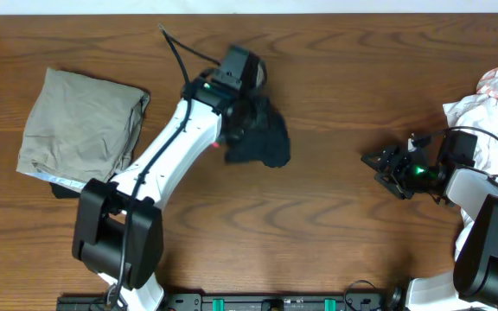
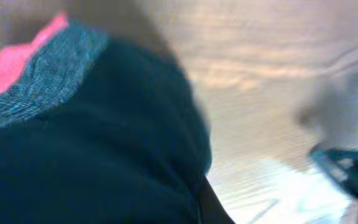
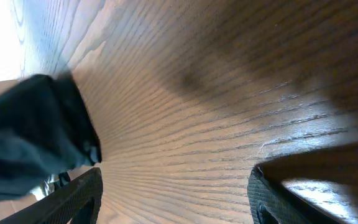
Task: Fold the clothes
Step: 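Carry the leggings back right to table center with the left gripper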
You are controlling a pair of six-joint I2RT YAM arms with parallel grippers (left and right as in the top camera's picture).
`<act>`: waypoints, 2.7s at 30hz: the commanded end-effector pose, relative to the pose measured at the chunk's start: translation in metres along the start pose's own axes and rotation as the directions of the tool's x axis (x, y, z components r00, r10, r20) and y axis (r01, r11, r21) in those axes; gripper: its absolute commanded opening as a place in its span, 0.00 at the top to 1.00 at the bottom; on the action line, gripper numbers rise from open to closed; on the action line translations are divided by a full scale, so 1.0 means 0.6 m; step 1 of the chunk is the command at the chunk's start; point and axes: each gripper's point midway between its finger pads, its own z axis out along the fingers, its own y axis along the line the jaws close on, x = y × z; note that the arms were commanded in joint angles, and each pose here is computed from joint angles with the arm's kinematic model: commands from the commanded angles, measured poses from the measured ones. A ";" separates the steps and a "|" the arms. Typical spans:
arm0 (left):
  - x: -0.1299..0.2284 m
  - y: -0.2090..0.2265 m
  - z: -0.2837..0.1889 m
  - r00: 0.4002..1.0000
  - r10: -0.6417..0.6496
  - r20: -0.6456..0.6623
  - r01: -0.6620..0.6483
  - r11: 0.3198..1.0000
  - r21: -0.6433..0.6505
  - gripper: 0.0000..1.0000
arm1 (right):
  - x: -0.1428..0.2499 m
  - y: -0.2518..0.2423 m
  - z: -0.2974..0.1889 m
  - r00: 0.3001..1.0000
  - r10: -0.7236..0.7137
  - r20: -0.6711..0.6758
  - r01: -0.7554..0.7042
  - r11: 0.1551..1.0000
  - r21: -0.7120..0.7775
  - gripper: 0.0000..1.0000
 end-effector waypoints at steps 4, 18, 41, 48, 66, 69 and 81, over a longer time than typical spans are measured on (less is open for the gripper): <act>0.012 0.008 0.028 0.999 0.034 -0.009 -0.034 0.999 -0.005 0.94 | 0.017 -0.053 0.009 0.999 0.040 -0.013 -0.039 0.994 0.107 0.26; -0.099 -0.167 -0.056 0.947 0.049 0.316 -0.169 0.916 0.363 0.94 | 0.017 -0.053 0.009 0.999 0.040 -0.012 -0.038 0.993 0.107 0.26; -0.029 -0.162 0.063 0.976 0.128 0.174 -0.173 0.946 0.273 0.94 | 0.019 -0.053 0.009 0.999 0.040 -0.016 -0.038 0.993 0.108 0.25; -0.023 -0.055 0.097 0.978 0.152 0.141 -0.151 0.988 -0.016 0.94 | 0.020 -0.054 0.009 0.999 0.042 -0.018 -0.040 0.993 0.109 0.25; -0.009 -0.003 0.095 0.981 0.180 0.071 -0.172 0.979 -0.105 0.61 | 0.021 -0.051 0.009 0.999 0.032 -0.023 -0.029 0.994 0.101 0.24; -0.007 0.000 0.094 0.974 0.216 0.060 -0.209 0.972 -0.112 0.55 | 0.027 -0.033 0.010 0.998 -0.041 -0.050 0.042 0.999 0.033 0.24; -0.023 -0.026 -0.032 0.927 0.343 0.149 -0.330 0.938 -0.103 0.41 | 0.037 -0.006 0.010 0.984 -0.164 -0.071 0.159 0.985 -0.070 0.22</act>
